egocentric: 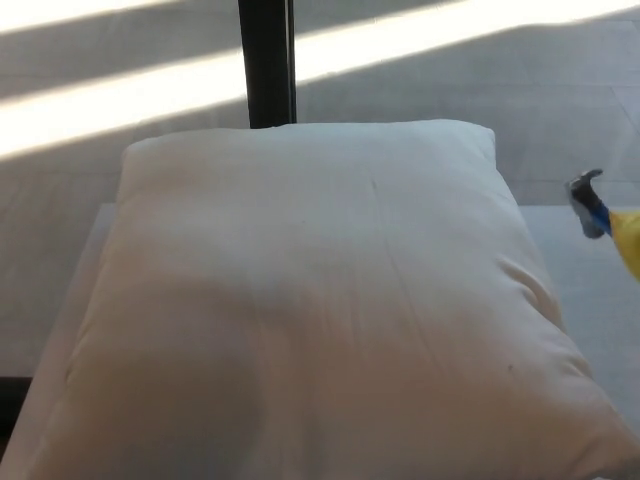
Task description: A hammer is kept on the right hand side and a pillow is kept on the left hand side on the desk infront of the robot and the robot uses its right hand to pick up the hammer and makes a downward swinging motion to hit the pillow
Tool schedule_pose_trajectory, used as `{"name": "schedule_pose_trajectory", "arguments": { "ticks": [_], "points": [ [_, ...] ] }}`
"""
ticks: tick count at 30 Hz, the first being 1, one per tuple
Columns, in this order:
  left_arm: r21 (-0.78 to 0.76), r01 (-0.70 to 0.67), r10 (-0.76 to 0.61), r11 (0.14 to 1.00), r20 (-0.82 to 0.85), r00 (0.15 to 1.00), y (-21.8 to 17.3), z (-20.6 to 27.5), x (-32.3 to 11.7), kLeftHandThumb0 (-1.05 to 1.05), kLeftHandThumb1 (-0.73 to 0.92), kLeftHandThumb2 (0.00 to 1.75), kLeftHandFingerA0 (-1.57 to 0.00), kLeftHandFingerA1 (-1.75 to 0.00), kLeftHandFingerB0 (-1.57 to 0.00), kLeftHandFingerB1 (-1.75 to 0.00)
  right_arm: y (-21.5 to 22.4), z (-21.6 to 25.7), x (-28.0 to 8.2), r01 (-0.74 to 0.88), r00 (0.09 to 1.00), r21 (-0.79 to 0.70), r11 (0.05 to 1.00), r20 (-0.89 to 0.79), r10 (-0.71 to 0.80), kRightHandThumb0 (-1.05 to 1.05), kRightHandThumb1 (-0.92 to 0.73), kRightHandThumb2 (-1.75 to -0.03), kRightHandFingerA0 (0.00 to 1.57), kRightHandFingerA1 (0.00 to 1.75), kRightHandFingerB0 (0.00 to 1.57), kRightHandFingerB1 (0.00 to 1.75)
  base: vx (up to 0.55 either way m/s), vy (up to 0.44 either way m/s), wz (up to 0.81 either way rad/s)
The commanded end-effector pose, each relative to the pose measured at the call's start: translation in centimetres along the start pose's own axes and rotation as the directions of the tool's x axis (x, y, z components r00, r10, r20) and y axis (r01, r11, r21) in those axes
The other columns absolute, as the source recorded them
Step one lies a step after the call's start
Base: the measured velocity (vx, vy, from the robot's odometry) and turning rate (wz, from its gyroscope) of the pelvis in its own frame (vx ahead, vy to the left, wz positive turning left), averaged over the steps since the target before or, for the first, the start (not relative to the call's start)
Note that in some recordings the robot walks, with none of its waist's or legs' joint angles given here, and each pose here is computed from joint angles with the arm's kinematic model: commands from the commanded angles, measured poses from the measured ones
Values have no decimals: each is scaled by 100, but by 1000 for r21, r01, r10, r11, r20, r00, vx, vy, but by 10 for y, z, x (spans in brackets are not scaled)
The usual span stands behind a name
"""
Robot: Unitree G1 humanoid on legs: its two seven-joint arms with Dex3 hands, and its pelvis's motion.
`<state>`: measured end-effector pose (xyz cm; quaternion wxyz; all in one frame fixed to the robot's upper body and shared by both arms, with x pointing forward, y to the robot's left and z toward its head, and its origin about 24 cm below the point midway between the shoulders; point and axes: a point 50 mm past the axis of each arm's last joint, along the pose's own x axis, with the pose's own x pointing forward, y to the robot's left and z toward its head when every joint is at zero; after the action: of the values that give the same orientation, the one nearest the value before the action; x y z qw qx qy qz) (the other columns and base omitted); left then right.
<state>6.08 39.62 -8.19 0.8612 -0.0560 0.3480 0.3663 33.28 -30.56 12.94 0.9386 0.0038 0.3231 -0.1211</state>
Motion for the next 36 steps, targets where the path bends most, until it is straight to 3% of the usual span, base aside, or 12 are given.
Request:
{"name": "schedule_pose_trajectory", "arguments": {
  "ticks": [1, 3, 5, 8, 15, 17, 20, 21, 22, 25, 27, 36],
  "points": [
    [-15, -28, 29, 999, 49, 998, 11, 9, -2, -56, 63, 59, -72, -51, -62, -49, -10, -13, 4, 405, 880, -514, 757, 444, -169, -27, -59, -108, 115, 134, 88, 114, 0, 0, 0],
    [-44, -32, 34, 999, 44, 998, 10, 8, -1, -55, 62, 59, -73, -52, -63, -49, -10, -15, 4, 425, 871, -535, 730, 461, -169, -26, -57, -108, 114, 133, 88, 113, 0, 0, 0],
    [-51, -29, 32, 998, 48, 998, 11, 8, -1, -55, 61, 59, -73, -52, -65, -49, -12, -21, 8, 514, 835, -596, 617, 513, -201, -20, -61, -84, 89, 172, 75, 139, 0, 0, 0],
    [-30, -25, 27, 999, 52, 998, 12, 8, -2, -55, 65, 60, -70, -51, -59, -48, -14, -33, 13, 577, 804, -646, 500, 557, -209, -22, -61, -82, 105, 169, 83, 126, 0, 0, 0],
    [-45, -16, 18, 999, 45, 999, 12, 8, -2, -54, 65, 60, -71, -51, -60, -48, -4, -55, 15, 543, 821, -726, 422, 564, -87, -21, -64, -81, 86, 162, 83, 118, 0, 0, 0],
    [-42, -24, 26, 999, 44, 999, 11, 8, -1, -53, 64, 59, -70, -52, -61, -49, -2, -62, 16, 475, 859, -767, 433, 511, -37, -22, -69, -72, 80, 127, 71, 66, 0, 0, 0],
    [-26, -16, 17, 1000, 50, 999, 11, 9, -2, -56, 64, 60, -70, -51, -59, -48, 1, -72, 19, 309, 934, -859, 408, 356, 42, -29, -69, -61, 62, 116, 43, 38, 0, 0, 0],
    [-26, -16, 17, 1000, 51, 999, 11, 9, -1, -56, 64, 60, -70, -51, -59, -48, 1, -72, 19, 310, 933, -859, 408, 357, 42, -29, -69, -61, 62, 116, 43, 38, 0, 0, 0],
    [-28, -22, 23, 999, 53, 998, 10, 10, -1, -54, 65, 60, -72, -52, -63, -50, 2, -75, 20, 278, 953, -908, 314, 302, 28, -50, -70, -62, 20, 56, 23, 29, 0, 0, 0],
    [-33, -19, 21, 999, 51, 998, 10, 10, -1, -55, 65, 60, -70, -51, -62, -49, 2, -77, 20, 263, 961, -928, 265, 277, 16, -54, -67, -61, 10, 47, 21, 28, 0, 0, 0],
    [-26, -16, 18, 1000, 53, 998, 10, 11, -1, -55, 66, 60, -69, -51, -59, -48, 2, -79, 20, 218, 975, -951, 220, 219, -19, -85, -54, -84, 0, 12, 7, 14, 0, 0, 0],
    [-55, -34, 37, 998, 46, 998, 10, 10, 0, -50, 65, 59, -72, -52, -62, -49, -4, -78, 19, 166, 985, -972, 166, 155, -74, -94, -59, -92, 0, 19, 0, 0, 0, 0, 0]
  ]
}}
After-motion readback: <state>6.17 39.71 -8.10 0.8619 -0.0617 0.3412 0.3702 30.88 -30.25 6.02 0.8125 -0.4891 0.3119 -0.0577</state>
